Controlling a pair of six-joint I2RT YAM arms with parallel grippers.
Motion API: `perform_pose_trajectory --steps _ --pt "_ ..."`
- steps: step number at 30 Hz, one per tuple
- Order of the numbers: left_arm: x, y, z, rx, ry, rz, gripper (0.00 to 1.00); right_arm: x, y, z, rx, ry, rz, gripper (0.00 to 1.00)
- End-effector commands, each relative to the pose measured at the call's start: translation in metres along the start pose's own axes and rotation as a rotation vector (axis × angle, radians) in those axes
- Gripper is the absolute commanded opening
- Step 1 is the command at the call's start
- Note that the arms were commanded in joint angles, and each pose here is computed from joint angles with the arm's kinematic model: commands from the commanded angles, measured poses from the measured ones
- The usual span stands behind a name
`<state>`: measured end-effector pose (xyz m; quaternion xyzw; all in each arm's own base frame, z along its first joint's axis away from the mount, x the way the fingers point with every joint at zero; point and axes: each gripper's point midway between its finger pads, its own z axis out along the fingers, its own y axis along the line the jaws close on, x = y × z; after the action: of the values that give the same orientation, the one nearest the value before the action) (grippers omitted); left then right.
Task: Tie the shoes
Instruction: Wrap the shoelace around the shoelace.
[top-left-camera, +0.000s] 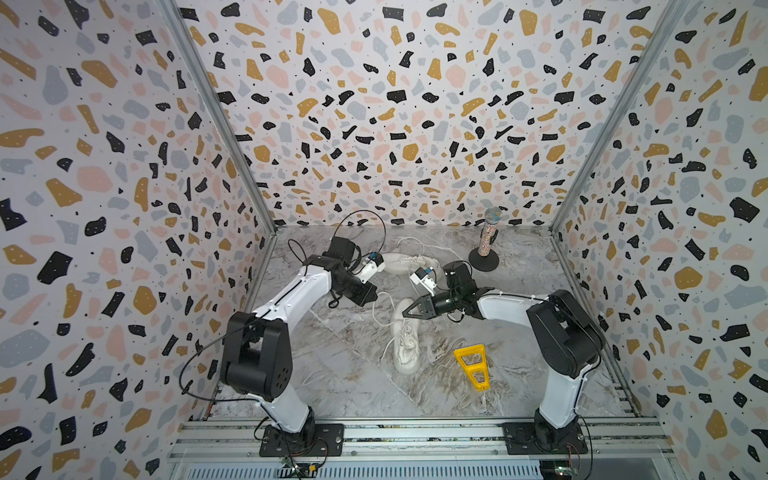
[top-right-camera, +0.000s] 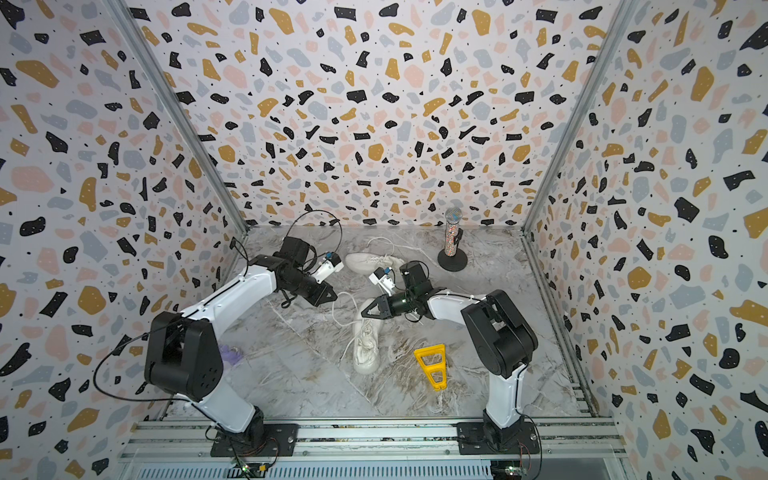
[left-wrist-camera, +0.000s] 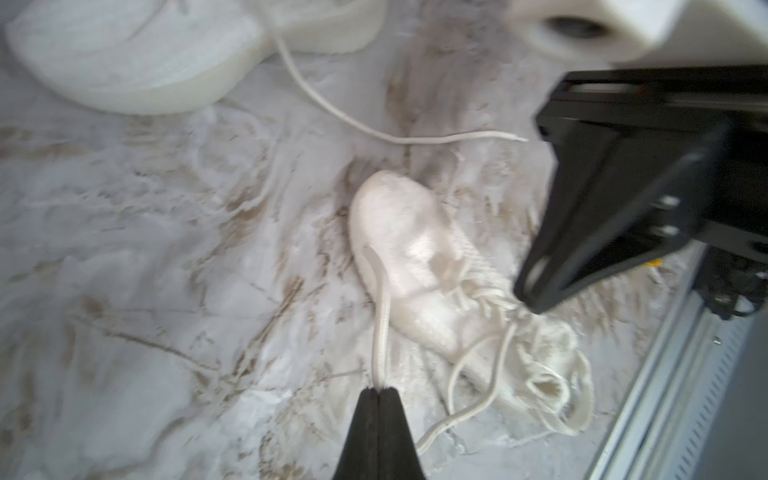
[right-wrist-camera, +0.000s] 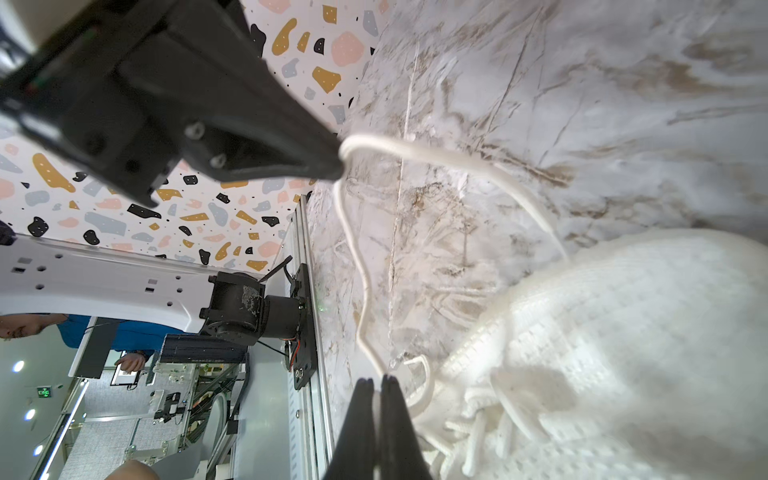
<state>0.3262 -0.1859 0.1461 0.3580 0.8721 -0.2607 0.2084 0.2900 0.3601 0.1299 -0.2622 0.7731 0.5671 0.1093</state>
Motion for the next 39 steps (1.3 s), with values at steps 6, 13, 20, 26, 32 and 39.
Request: perform_pose_trajectory --steps 6,13,20,26,32,39 --pt "-0.002 -0.05 -0.021 0.161 -0.148 0.098 0.0 -0.008 0.003 -0.005 0.014 0.008 -0.021 0.0" --pt "-0.01 -0.062 -0.042 0.123 -0.293 0.169 0.0 -0.006 -0.004 -0.002 0.011 0.021 -0.003 0.0" --pt "-0.008 -0.098 -0.056 0.273 -0.396 0.326 0.0 -0.007 -0.009 0.002 0.005 0.036 0.013 0.0" --pt "-0.003 -0.109 -0.052 0.312 -0.403 0.4 0.0 -0.008 -0.01 0.005 -0.007 0.047 0.019 0.0" --pt "0.002 -0.122 -0.022 0.302 -0.301 0.524 0.0 -0.012 -0.001 0.003 -0.027 0.057 -0.012 0.0" --pt "-0.014 -0.137 0.005 0.303 -0.232 0.571 0.0 -0.014 0.011 0.0 -0.062 0.065 -0.045 0.0"
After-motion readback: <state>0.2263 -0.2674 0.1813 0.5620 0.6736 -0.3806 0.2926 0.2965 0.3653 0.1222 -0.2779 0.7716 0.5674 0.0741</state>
